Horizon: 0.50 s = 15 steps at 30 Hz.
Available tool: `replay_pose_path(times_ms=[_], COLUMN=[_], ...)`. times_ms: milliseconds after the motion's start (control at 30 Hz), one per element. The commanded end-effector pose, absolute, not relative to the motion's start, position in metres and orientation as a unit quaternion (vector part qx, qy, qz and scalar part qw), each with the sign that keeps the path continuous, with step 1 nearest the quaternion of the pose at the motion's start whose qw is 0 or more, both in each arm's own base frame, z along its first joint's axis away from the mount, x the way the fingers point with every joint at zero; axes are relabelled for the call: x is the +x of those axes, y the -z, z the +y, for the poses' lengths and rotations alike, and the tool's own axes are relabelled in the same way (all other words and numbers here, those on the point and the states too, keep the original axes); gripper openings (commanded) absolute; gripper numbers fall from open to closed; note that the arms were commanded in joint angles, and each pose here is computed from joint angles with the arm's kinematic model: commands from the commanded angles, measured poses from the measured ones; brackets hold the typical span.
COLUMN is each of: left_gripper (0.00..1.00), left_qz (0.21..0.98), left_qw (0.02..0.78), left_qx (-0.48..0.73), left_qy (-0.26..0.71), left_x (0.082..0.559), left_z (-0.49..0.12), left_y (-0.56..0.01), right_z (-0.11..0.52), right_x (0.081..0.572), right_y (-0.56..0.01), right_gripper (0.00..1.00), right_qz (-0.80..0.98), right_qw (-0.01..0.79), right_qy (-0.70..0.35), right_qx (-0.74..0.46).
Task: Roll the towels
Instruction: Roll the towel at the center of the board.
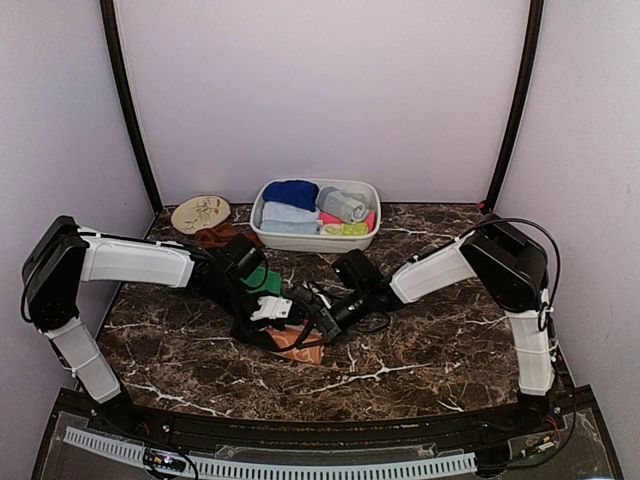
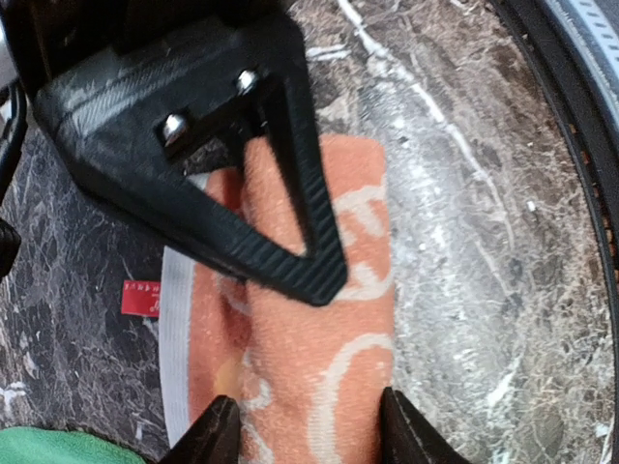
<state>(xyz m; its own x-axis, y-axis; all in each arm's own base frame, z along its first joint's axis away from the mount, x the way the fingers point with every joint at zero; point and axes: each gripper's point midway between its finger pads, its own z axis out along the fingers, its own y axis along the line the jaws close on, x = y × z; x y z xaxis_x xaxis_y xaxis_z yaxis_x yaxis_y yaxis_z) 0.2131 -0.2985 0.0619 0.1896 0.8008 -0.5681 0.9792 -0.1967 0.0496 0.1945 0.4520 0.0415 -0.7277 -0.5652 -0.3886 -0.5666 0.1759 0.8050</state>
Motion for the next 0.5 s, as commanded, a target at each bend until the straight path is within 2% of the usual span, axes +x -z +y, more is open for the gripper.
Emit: replay_pose_path(times_ms=[0,100,200,267,333,467], left_gripper=[0.48,0.38,0.2,0.13,0.1,0.1], left_qz=[0.602,0.612,0.631,0.642,0.652,0.667], left_qw=[0.21,0.18,0.154,0.131,0.108,0.064], left_qx=[0.753,0.747,0.732,0.72,0.707,0.684], left_qy=[0.165,0.186,0.207,0.226,0.252,0.288], left_x=[0.24,0.233,0.226,0.219,0.211,0.2], left_z=[-0.304,-0.306,-0.305,-0.304,-0.303,-0.299], left_y=[-0.05,-0.041,-0.032,-0.027,-0.024,-0.019], right_z=[0.42,0.422,0.425,0.42,0.413,0.394], right_x=[0.172,0.177,0.191,0.204,0.224,0.243], right_y=[0.009,0.005,-0.007,-0.02,-0.035,-0.076], right_gripper=[0.0,0.02,0.15,0.22,0.36,0.46], right_qz=[0.818,0.818,0.823,0.826,0.83,0.803], right_qw=[-0.11,-0.101,-0.056,0.005,0.09,0.251], right_qy=[-0.482,-0.486,-0.483,-0.478,-0.46,-0.424], right_qx=[-0.294,-0.29,-0.294,-0.3,-0.302,-0.335])
